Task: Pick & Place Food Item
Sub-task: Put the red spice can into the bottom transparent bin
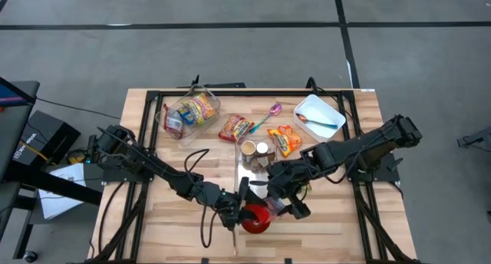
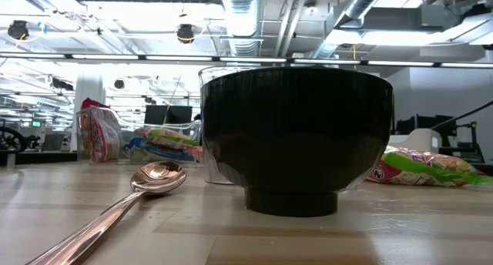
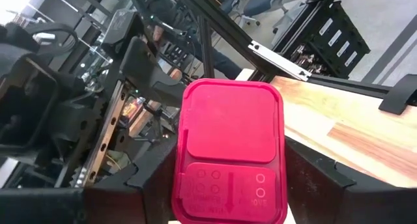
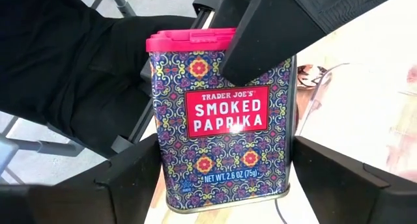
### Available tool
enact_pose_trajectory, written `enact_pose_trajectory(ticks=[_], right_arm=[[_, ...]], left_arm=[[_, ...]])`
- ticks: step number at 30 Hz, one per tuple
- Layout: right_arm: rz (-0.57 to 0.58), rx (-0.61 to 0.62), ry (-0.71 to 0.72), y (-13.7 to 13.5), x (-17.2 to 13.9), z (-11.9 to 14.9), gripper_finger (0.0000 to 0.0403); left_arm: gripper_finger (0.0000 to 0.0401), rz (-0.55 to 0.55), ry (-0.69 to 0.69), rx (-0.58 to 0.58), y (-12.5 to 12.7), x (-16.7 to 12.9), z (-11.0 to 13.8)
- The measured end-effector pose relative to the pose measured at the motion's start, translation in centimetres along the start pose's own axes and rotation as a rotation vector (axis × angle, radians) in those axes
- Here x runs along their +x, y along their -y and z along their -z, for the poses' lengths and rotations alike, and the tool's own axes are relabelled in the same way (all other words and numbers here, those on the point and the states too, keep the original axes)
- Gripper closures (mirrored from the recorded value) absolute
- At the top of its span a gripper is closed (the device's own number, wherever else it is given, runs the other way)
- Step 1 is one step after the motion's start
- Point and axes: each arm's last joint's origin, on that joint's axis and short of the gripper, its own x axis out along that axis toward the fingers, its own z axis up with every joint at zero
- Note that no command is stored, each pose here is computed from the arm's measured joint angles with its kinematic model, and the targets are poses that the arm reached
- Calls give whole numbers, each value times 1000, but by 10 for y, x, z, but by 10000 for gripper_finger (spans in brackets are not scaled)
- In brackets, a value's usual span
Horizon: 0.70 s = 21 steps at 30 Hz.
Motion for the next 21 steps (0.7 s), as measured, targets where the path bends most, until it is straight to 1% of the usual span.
enact_pose_trajectory(ticks=[6,9,11,14,16,21], right_arm=[[50,-7,17,4,-10,0,47],[83,-4,52,6,-24,0,36],[119,-3,74,5,-38,1,33],[183,2,94,1,-56,4,34],[200,2,126,-4,-66,5,35],[280,-17,161,-22,-81,9,39]], left_arm=[[181,-11,-14,-33,0,0,1],[181,-5,-53,-43,-1,-2,2],[181,-2,-104,-64,-4,-7,2],[181,-37,-147,-151,-15,-18,-4],[181,-73,-186,-222,-25,-27,-7],[181,-188,-256,-450,-50,-52,-15]])
